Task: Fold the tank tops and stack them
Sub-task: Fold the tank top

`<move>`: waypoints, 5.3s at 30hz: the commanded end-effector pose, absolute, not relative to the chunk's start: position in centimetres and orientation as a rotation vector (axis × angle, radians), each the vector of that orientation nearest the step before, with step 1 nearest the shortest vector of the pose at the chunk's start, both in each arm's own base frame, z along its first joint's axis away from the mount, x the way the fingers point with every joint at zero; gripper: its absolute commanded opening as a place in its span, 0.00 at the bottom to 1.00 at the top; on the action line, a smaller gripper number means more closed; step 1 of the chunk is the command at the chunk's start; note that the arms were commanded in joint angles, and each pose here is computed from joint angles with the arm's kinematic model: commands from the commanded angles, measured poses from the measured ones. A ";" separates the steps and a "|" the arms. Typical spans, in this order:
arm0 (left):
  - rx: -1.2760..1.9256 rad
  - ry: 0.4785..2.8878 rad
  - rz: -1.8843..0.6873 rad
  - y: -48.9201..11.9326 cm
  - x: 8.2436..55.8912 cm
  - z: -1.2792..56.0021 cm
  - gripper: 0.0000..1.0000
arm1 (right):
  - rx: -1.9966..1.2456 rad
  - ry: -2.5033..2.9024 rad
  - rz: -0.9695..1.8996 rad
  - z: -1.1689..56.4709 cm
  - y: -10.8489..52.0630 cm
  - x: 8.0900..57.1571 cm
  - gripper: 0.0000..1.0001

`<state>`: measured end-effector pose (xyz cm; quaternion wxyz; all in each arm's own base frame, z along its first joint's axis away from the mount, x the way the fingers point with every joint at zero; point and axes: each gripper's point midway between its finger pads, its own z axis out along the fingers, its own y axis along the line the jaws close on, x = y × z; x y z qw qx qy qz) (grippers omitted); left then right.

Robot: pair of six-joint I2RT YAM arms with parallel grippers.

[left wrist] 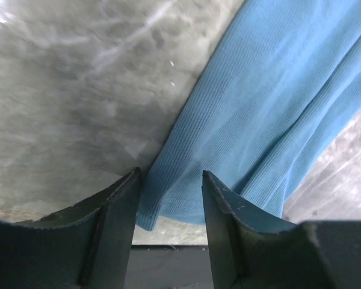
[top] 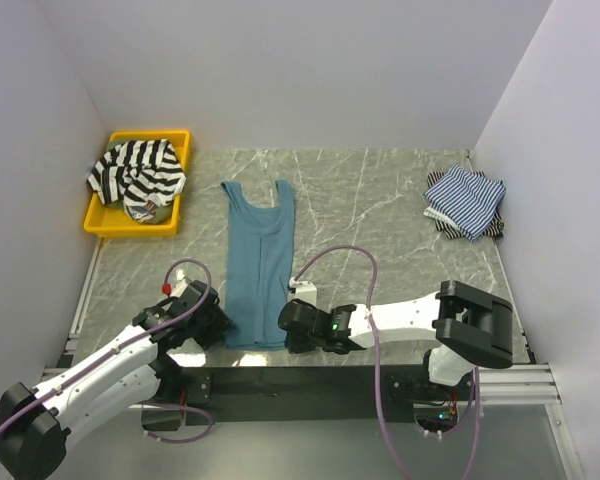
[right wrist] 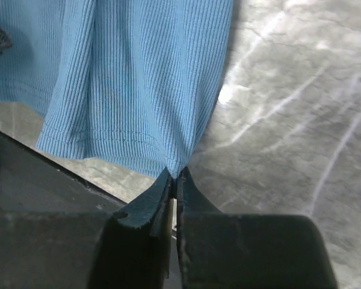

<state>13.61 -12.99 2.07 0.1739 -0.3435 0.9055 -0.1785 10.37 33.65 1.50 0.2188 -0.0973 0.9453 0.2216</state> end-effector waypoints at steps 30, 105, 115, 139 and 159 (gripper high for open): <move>-0.654 2.898 -0.528 -16.7 6.3 -0.4 0.04 | -0.282 2.605 0.450 3.0 28.4 10.4 0.00; -0.913 2.347 -0.571 -13.4 33.5 9.7 0.45 | -0.257 2.375 0.399 11.2 34.8 32.4 0.52; -1.000 2.340 -0.504 -12.9 34.6 8.5 0.42 | -0.321 2.425 0.345 8.9 35.7 32.2 0.50; -0.874 2.356 -0.550 -16.3 40.9 10.4 0.41 | -0.033 2.415 0.189 8.6 30.2 40.4 0.14; -1.146 2.312 -0.408 -10.3 32.1 7.9 0.34 | -0.410 2.347 0.395 11.6 36.8 31.4 0.40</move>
